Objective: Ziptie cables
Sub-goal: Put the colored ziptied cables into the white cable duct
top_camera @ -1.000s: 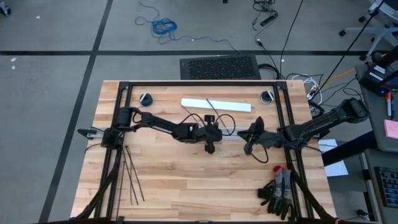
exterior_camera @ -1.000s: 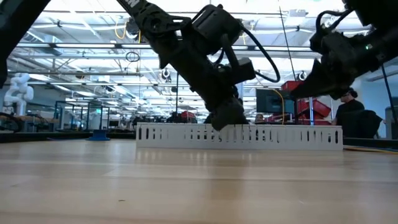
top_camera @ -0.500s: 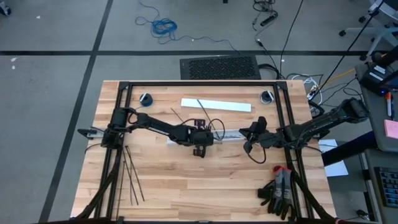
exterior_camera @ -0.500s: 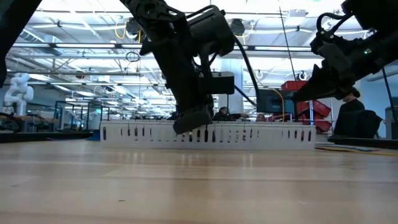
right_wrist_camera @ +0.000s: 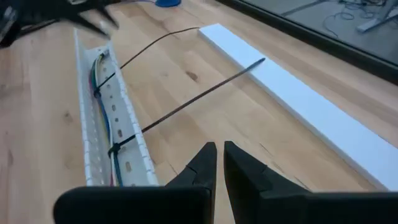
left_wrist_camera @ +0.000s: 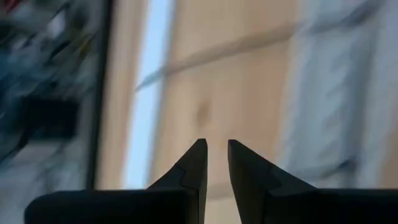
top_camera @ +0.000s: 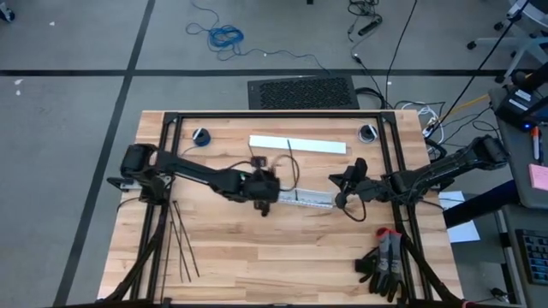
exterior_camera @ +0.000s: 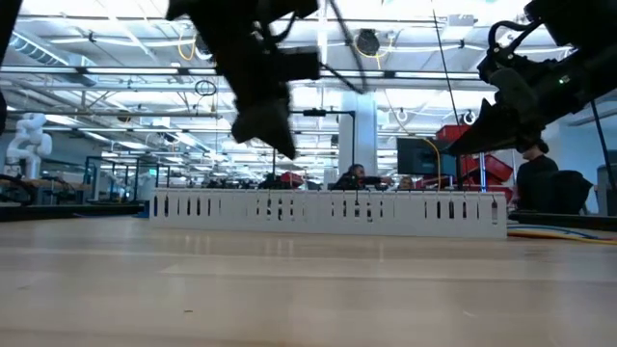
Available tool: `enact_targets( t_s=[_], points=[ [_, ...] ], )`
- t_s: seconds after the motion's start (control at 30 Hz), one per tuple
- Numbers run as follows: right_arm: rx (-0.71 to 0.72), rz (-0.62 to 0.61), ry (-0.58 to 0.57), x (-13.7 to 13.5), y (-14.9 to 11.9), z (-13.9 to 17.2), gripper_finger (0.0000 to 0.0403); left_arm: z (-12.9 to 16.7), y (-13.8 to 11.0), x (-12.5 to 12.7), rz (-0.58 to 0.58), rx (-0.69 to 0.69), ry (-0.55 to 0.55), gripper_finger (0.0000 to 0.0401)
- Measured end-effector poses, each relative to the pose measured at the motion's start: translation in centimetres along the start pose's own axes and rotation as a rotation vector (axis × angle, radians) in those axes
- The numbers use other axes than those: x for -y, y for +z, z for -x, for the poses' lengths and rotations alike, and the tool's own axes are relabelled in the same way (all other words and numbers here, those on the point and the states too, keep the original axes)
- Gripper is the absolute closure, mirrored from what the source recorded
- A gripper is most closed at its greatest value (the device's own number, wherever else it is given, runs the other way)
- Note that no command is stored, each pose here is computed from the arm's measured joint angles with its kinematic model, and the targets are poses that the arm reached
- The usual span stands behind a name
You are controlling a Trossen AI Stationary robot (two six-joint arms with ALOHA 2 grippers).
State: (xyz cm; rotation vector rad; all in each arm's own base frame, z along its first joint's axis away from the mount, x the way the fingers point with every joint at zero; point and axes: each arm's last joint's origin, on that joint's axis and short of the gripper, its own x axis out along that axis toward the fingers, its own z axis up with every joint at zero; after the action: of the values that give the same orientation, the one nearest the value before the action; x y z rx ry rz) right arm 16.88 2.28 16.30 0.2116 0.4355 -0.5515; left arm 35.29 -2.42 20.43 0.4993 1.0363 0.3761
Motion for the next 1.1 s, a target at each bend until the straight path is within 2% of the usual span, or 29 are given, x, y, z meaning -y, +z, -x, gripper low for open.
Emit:
enact_targets(
  t_s=[0.13, 0.27, 0.37, 0.53, 0.63, 0.8, 0.93, 1.1],
  points=[
    [-0.045, -0.005, -0.018, 0.3, -0.5, 0.0, 0.0383, 0.4, -2.4, -0.7, 0.044, -0.079, 0.151, 0.0337],
    [-0.227, -0.028, -0.071, 1.3, -2.2, 0.3, 0.0384, 1.7, -4.2, -1.3, 0.108, -0.053, 0.192, 0.0337],
    [-0.323, -0.065, -0.108, 1.7, -3.2, 0.8, 0.0392, 2.9, -5.5, -2.1, 0.211, 0.078, 0.171, 0.0337],
    [-0.323, -0.087, -0.076, 1.2, -3.4, 1.0, 0.0402, 4.7, -8.0, -4.3, 0.438, 0.466, 0.028, 0.0337],
    [-0.352, -0.097, -0.066, 1.0, -3.7, 1.0, 0.0403, 4.3, -10.6, -4.7, 0.504, 0.565, -0.008, 0.0337],
    [-0.371, -0.141, -0.027, 0.0, -4.2, 0.2, 0.0403, 3.2, -13.4, -4.8, 0.575, 0.536, 0.003, 0.0338],
    [-0.347, -0.149, 0.025, -1.3, -4.6, -1.3, 0.0403, 2.8, -13.8, -5.0, 0.604, 0.526, 0.011, 0.0338],
    [-0.341, -0.15, -0.06, -1.3, -5.7, -3.5, 0.0403, 2.5, -14.1, -5.4, 0.618, 0.501, 0.039, 0.0338]
  ],
)
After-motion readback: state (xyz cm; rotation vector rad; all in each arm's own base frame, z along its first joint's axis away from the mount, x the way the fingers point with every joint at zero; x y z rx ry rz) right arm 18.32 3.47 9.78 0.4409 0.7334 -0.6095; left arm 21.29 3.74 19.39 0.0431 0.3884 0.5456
